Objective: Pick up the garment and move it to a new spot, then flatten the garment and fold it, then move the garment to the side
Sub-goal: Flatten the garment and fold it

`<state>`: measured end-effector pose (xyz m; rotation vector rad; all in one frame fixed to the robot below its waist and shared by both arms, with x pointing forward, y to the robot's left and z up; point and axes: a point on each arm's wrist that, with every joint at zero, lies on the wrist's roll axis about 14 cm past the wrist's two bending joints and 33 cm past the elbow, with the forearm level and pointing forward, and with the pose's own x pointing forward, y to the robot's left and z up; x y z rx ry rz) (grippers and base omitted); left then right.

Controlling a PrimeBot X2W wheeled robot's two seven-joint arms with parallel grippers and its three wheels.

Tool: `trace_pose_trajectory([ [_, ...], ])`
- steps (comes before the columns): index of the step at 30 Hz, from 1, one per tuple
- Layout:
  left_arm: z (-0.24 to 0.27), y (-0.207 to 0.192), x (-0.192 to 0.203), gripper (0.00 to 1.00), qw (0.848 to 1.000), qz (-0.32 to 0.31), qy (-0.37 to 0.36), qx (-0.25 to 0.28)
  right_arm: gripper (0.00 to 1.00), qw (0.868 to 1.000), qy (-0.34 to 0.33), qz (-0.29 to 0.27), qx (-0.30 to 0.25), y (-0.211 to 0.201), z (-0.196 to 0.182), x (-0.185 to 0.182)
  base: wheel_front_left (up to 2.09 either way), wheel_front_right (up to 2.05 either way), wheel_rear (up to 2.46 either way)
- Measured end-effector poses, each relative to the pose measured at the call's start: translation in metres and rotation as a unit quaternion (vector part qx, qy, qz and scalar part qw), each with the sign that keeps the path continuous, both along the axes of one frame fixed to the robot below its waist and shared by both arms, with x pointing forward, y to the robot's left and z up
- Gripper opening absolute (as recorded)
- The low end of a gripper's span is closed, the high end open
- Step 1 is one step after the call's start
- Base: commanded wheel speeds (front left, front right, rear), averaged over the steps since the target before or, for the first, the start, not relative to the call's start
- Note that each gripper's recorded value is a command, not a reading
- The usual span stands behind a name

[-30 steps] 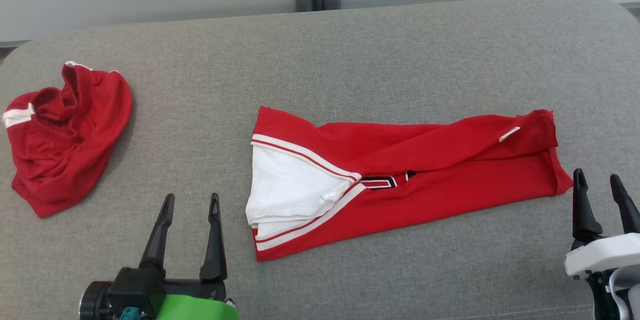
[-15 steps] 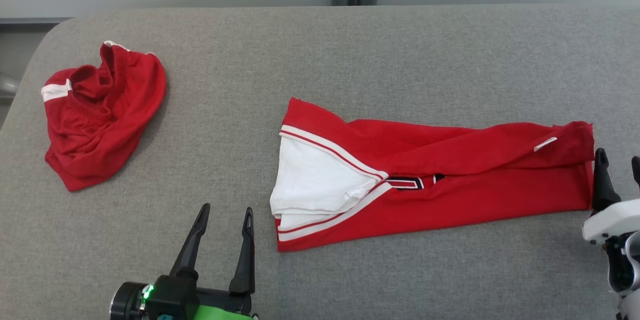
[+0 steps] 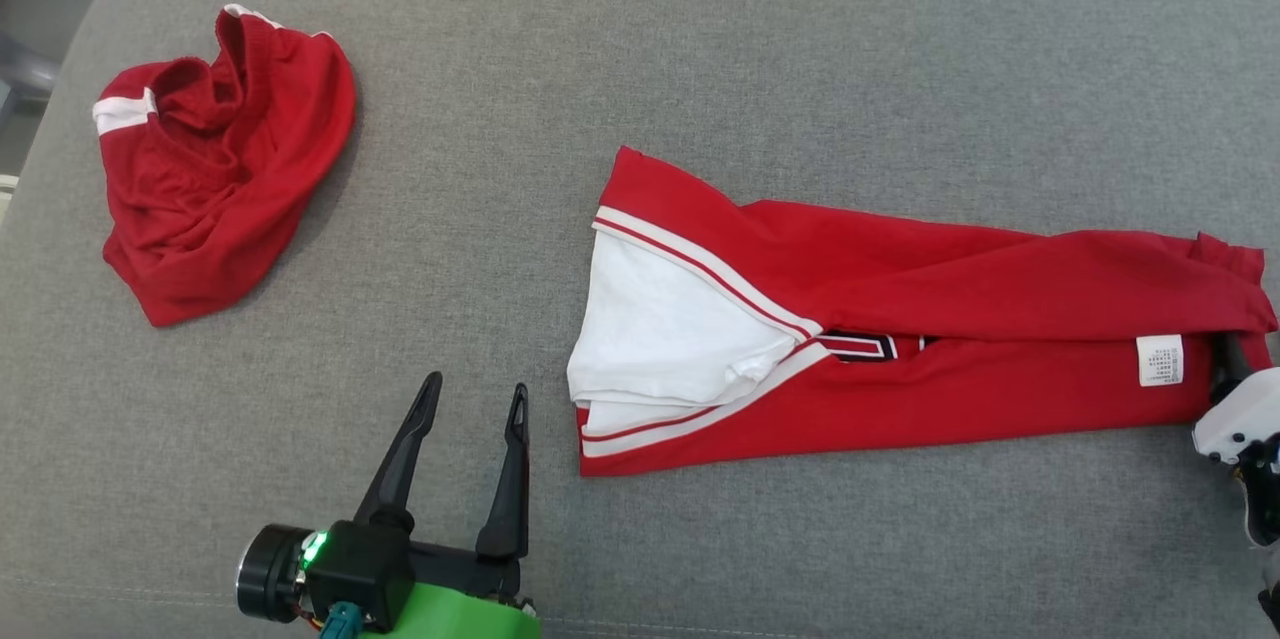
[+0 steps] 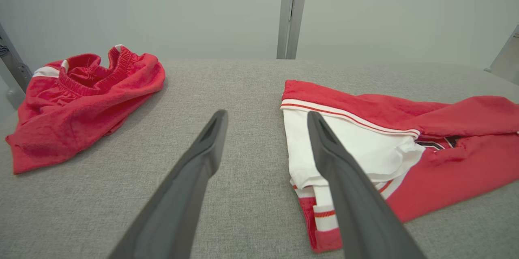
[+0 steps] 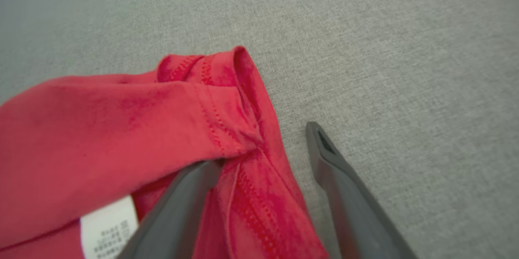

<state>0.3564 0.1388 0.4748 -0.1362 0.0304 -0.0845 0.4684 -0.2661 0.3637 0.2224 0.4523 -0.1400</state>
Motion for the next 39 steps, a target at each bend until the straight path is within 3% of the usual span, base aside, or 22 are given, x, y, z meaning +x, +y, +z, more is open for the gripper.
trace_pose_trajectory([
  [2, -0.003, -0.001, 0.002, 1.0, 1.0, -0.002, 0.004, -0.001, 1.0, 1.0, 0.01, 0.0, 0.01, 0.003, -0.004, 0.003, 0.0, 0.0, 0.0],
  [3, -0.004, -0.001, 0.003, 1.0, 1.0, -0.003, 0.006, -0.001, 0.88, 1.0, 0.011, 0.003, 0.012, 0.006, -0.005, 0.005, 0.0, 0.0, 0.0],
  [4, -0.005, -0.002, 0.005, 1.0, 1.0, -0.005, 0.006, -0.001, 0.4, 1.0, 0.013, 0.006, 0.014, 0.007, -0.006, 0.006, 0.0, 0.0, 0.0],
  [5, -0.005, -0.003, 0.006, 1.0, 1.0, -0.006, 0.006, -0.001, 0.0, 1.0, 0.013, 0.007, 0.014, 0.007, -0.006, 0.007, 0.0, 0.0, 0.0],
  [10, -0.007, -0.009, 0.014, 1.0, 1.0, -0.018, 0.007, -0.001, 0.0, 1.0, -0.008, 0.017, -0.002, 0.001, 0.002, 0.012, 0.0, 0.0, 0.0],
  [24, -0.012, -0.033, 0.031, 1.0, 0.998, -0.062, 0.003, -0.001, 0.0, 0.987, -0.077, -0.001, -0.14, -0.09, 0.081, 0.034, 0.0, 0.0, 0.0],
  [35, -0.004, -0.045, 0.028, 1.0, 0.997, -0.078, -0.006, -0.007, 0.0, 0.98, -0.129, 0.08, -0.128, -0.025, 0.132, 0.041, 0.0, 0.0, 0.0],
  [39, 0.001, -0.04, 0.024, 1.0, 0.998, -0.067, -0.012, -0.009, 0.0, 0.973, -0.159, 0.121, -0.117, 0.025, 0.149, 0.036, 0.0, 0.0, 0.0],
])
